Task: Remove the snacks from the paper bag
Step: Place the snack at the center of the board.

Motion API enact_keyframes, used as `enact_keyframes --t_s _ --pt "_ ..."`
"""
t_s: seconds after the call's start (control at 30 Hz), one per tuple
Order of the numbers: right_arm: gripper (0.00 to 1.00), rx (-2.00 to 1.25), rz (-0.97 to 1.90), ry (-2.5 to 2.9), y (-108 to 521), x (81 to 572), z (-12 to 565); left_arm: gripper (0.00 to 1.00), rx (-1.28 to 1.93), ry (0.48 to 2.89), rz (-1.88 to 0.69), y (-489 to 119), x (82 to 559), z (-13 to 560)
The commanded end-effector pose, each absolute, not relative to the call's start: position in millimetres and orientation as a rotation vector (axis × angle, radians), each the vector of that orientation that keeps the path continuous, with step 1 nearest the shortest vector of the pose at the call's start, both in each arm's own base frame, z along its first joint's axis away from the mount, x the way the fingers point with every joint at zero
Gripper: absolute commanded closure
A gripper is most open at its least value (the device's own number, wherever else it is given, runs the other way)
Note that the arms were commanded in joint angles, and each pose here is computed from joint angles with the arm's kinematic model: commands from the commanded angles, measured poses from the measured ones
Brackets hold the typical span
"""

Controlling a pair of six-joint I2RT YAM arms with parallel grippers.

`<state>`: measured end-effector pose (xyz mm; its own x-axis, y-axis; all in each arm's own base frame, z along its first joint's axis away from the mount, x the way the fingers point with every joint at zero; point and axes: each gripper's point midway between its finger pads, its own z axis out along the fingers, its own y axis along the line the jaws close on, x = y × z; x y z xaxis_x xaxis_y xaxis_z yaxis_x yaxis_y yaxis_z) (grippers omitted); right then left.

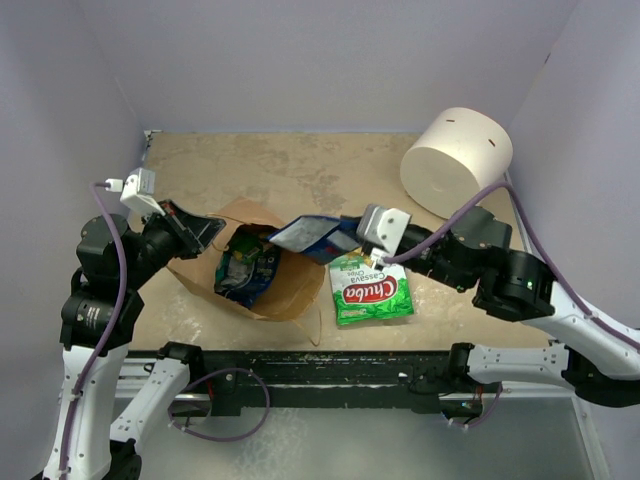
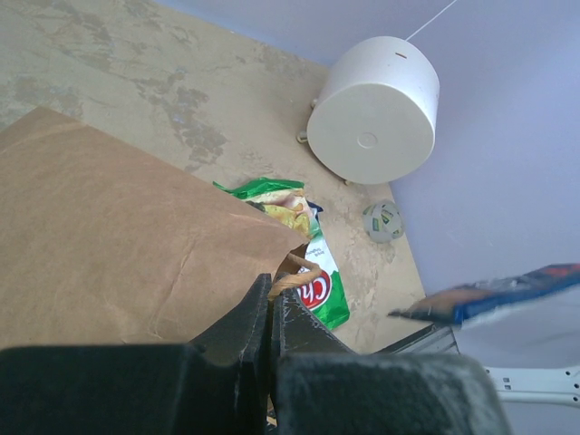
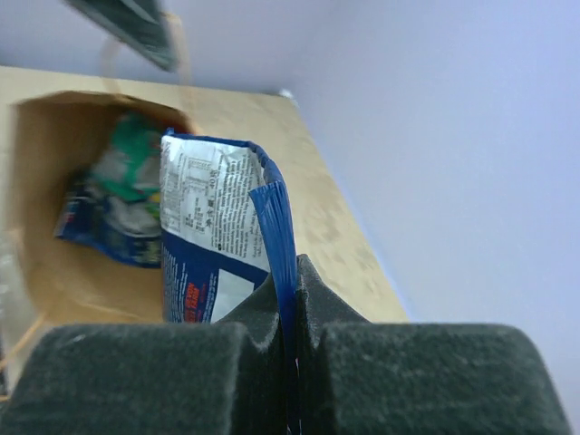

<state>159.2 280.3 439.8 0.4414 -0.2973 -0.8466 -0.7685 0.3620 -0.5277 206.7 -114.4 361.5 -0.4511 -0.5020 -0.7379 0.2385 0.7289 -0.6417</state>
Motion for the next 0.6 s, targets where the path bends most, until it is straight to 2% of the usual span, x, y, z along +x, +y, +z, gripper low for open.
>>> enact_keyframes --t_s 0.0,0.13,0.3,0.43,0.57 --pt "1.00 -0.898 0.090 1.320 227 211 437 1.00 -0.179 1.792 -0.840 -112 212 379" --pt "1.00 -0.811 0.002 1.486 205 232 397 1.00 -0.203 1.809 -0.857 -114 215 376" --pt "1.00 -1.004 -0.095 1.650 187 250 334 1.00 -0.257 1.815 -0.884 -114 217 370" --pt "1.00 -1.275 -0.091 1.704 191 235 289 1.00 -0.254 1.806 -0.862 -112 217 372" --pt "1.00 -1.476 0.094 1.776 208 205 249 1.00 -0.268 1.799 -0.837 -107 218 374"
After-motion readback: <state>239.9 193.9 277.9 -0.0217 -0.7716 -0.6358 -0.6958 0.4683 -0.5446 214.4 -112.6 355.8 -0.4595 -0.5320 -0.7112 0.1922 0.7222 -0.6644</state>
